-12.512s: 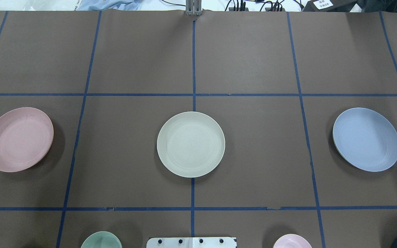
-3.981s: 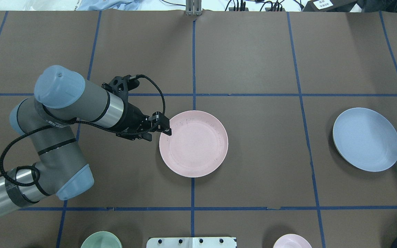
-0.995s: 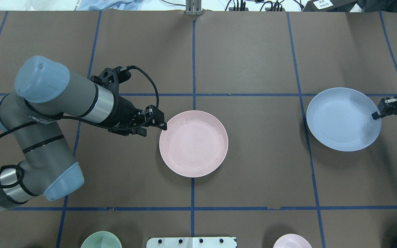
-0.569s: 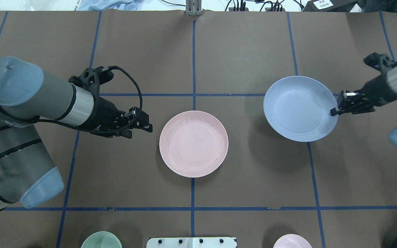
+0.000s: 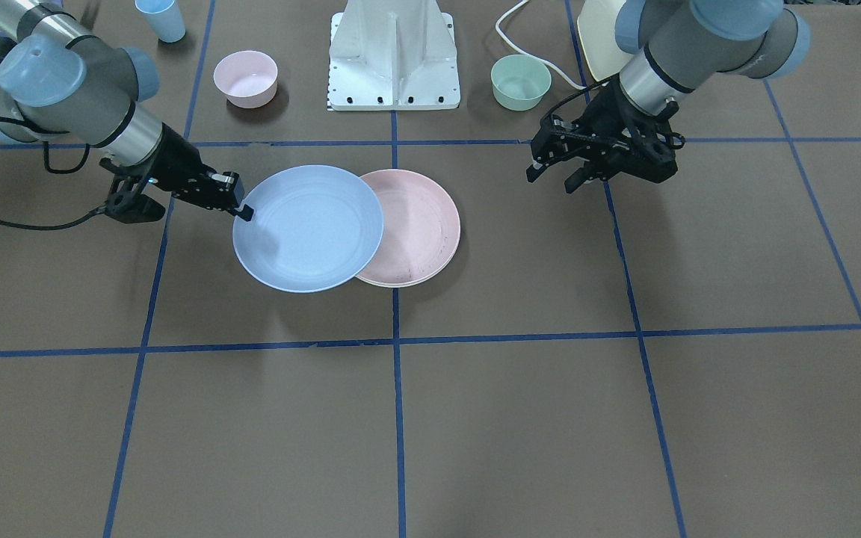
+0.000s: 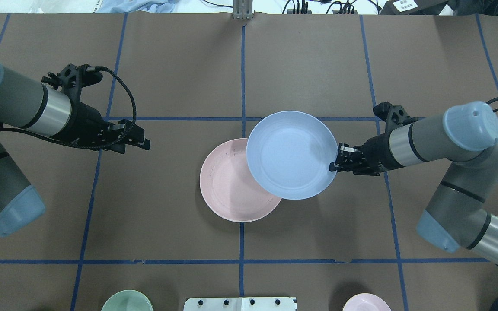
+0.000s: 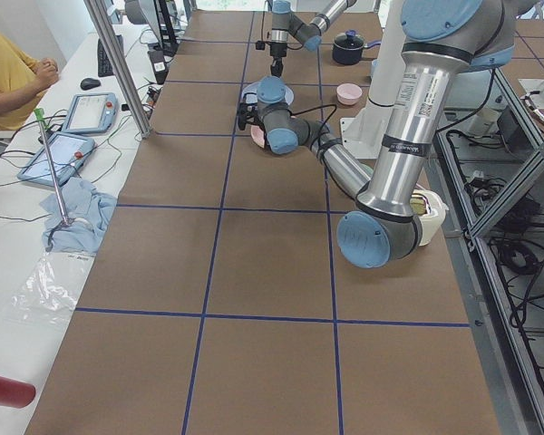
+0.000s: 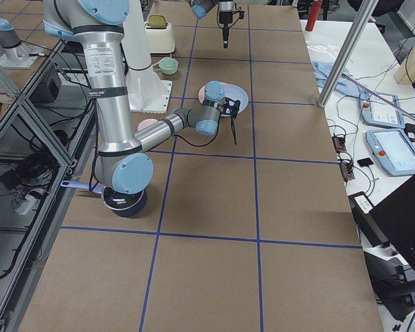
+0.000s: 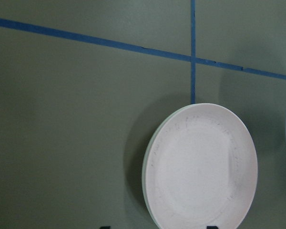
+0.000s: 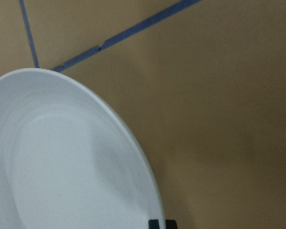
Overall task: Stack three plates with pink and blue
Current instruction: 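Carry the light blue plate over the pink plate while the left arm draws back, then lower the light blue plate onto the pink plate and open the right gripper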
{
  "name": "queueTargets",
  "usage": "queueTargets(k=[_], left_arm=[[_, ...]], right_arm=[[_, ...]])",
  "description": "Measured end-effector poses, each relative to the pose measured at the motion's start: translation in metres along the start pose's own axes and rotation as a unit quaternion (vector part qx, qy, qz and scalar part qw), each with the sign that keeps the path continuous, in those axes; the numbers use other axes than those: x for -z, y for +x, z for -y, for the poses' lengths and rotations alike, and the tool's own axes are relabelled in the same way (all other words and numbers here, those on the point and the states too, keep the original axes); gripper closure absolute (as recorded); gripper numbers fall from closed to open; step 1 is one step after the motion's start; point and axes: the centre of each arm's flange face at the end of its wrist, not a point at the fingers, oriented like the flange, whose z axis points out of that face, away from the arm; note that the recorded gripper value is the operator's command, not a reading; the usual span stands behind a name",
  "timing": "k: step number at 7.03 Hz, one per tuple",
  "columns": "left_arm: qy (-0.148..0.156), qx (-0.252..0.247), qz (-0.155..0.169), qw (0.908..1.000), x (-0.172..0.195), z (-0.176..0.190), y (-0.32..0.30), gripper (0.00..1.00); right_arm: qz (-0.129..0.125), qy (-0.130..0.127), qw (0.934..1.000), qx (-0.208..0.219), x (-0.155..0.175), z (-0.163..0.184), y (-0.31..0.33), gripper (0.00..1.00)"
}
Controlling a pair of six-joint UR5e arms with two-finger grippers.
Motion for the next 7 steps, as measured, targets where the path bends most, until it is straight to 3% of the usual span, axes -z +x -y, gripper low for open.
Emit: queueTargets(k=[2, 5, 7], left_arm=[[0.000, -0.001, 0.002, 1.0000, 0.003, 0.003, -0.004, 0.27], [0.000, 0.000, 0.003, 1.0000, 0.002, 0.004, -0.006, 0.26], [0.000, 0.001, 0.003, 1.0000, 0.001, 0.004, -0.006, 0.26]], right_arm=[[0.001, -0.003, 1.0000, 0.004, -0.029, -0.036, -0.027, 1.00], [-0.032, 0.000, 0.9995, -0.002, -0.059, -0.061, -0.086, 1.00], [-0.034, 0.000, 0.9994, -0.002, -0.061, -0.063, -0.090, 0.01]])
